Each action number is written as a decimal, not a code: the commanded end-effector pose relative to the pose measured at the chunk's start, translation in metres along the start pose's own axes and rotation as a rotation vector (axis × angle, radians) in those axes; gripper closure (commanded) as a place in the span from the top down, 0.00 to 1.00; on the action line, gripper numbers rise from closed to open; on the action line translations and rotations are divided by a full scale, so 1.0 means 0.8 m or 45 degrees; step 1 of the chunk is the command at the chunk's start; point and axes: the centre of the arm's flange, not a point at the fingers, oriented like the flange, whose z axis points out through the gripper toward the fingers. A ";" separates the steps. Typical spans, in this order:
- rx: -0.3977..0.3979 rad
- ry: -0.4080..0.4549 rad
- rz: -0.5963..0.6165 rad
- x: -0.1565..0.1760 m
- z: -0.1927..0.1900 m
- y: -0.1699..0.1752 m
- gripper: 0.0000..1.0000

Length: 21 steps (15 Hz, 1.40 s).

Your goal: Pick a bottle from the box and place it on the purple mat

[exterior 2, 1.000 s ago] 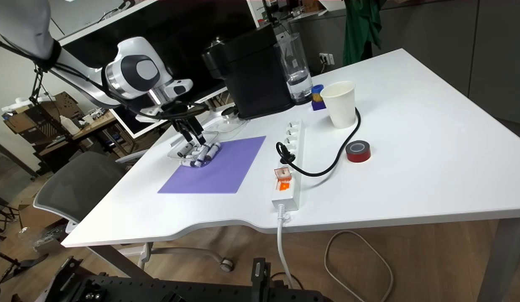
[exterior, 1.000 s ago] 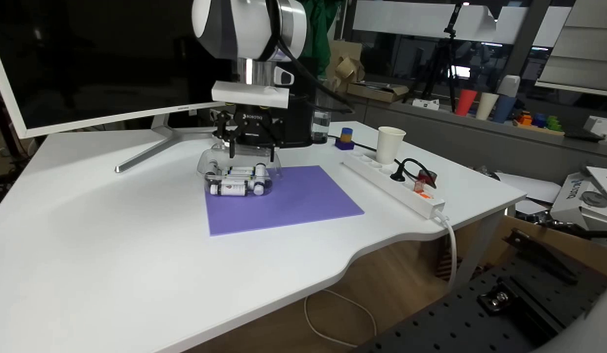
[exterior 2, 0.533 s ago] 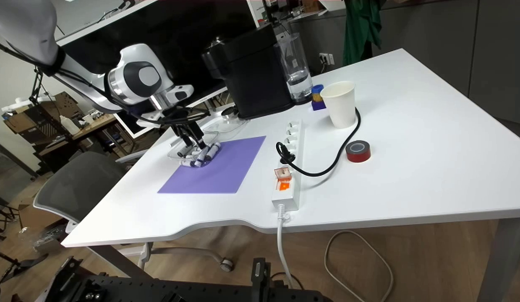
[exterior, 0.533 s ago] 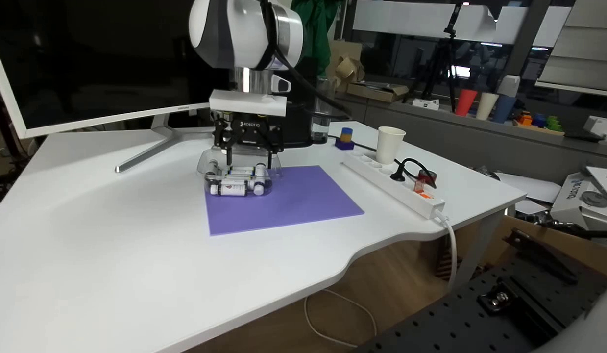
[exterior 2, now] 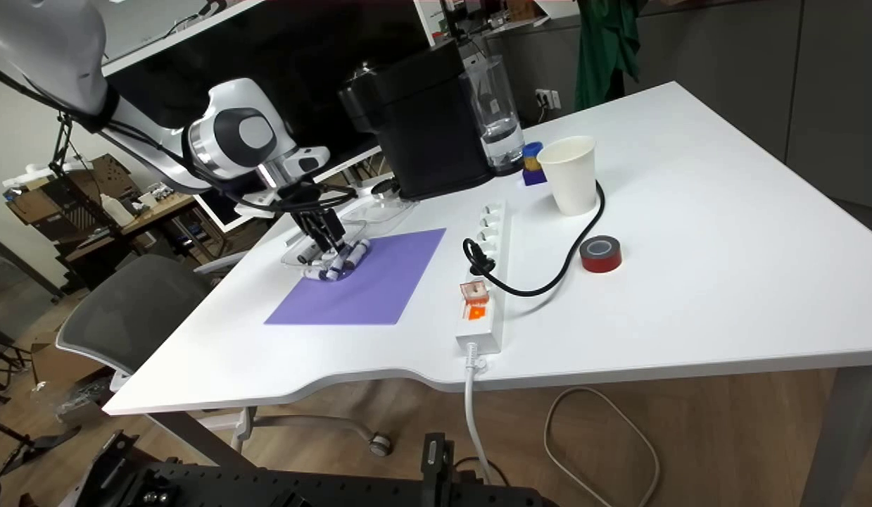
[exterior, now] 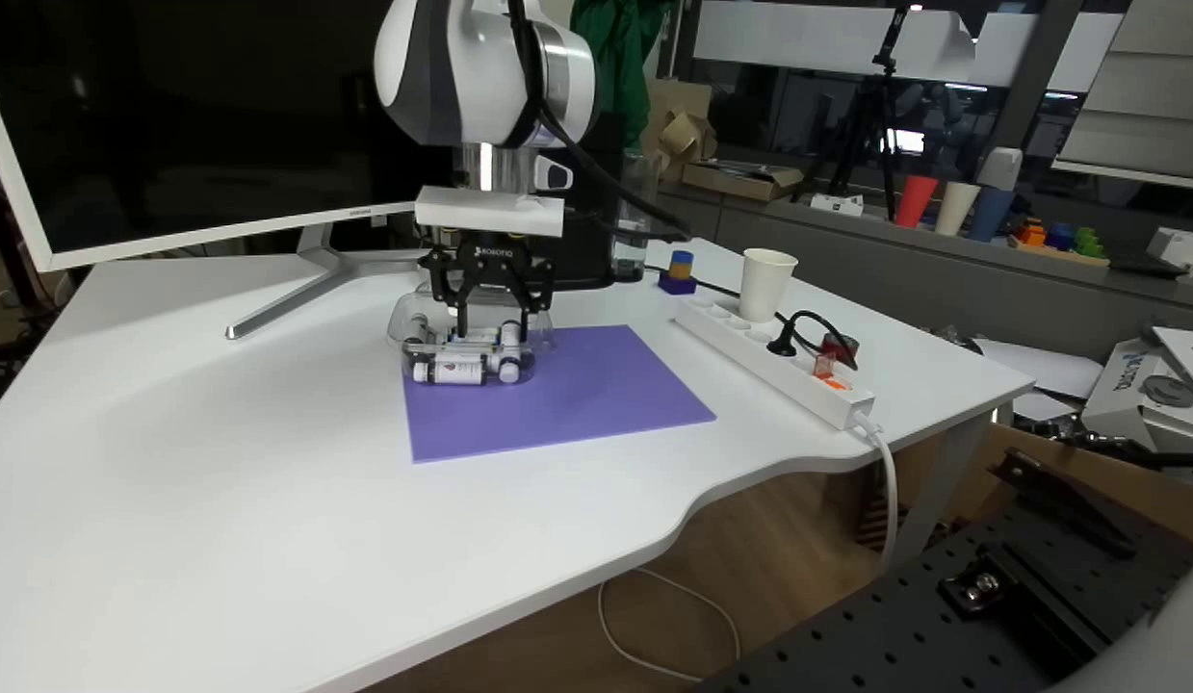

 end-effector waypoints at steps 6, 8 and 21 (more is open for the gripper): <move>0.025 0.012 0.000 0.014 -0.022 0.010 0.11; 0.045 0.021 0.007 0.013 -0.039 0.013 0.06; 0.117 0.188 0.308 0.036 -0.122 0.132 0.07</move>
